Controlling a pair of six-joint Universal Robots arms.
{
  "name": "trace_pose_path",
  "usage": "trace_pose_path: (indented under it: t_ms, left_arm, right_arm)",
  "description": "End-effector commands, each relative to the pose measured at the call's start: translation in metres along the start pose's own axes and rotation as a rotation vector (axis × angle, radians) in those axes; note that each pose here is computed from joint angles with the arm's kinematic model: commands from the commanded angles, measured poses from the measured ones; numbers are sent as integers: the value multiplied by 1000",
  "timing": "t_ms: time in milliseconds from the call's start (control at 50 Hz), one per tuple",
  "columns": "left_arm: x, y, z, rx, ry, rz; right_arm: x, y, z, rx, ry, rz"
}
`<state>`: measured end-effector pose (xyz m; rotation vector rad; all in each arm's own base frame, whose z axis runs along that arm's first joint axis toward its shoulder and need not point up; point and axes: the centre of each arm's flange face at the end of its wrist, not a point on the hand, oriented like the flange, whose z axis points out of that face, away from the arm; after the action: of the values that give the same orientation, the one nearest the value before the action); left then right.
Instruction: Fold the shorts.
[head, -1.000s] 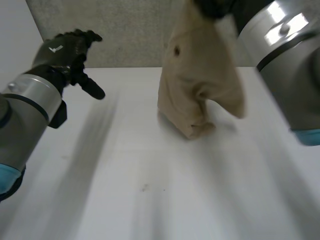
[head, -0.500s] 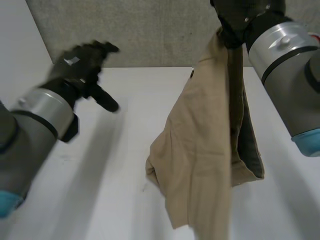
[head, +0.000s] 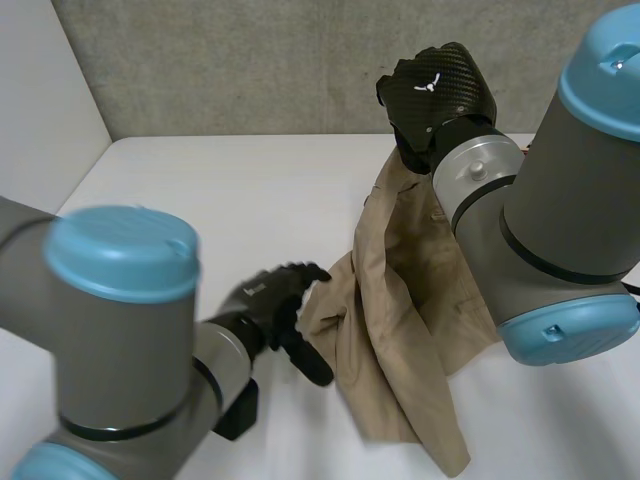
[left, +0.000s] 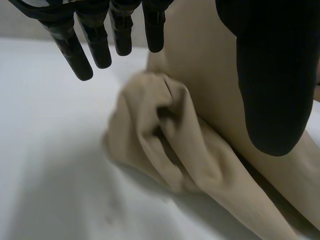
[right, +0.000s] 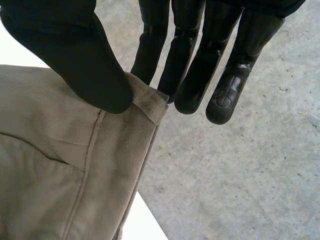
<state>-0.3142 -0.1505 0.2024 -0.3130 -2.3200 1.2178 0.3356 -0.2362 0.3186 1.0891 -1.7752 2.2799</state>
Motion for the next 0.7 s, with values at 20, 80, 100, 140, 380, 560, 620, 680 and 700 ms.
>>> trace_pose_path:
  t_ms: [20, 80, 100, 140, 380, 560, 620, 680, 700]
  left_arm:
    - [11, 32, 12, -100, 16, -42]
    - [10, 35, 18, -107, 6, -68]
    - [10, 35, 19, -106, 5, -78]
    - [11, 34, 22, -102, 7, -111]
    - [21, 35, 39, -102, 30, -236]
    - [35, 40, 40, -141, 104, -333]
    - [40, 42, 38, -160, 132, -339]
    - [45, 44, 37, -170, 162, -342]
    - [45, 44, 38, -169, 165, -344]
  right_arm:
    - [-4, -10, -1, 47, 11, 18]
    - [-5, -15, -3, 62, 15, 24]
    - [-6, -18, -5, 71, 18, 33]
    - [-7, -21, -7, 80, 14, 44]
    - [-11, -29, -14, 99, -2, 77]
    - [-14, -31, -17, 104, -13, 79]
    - [-15, -31, -17, 105, -15, 78]
    - [-14, -30, -17, 104, -13, 79]
    - [-14, -30, -17, 104, -13, 79]
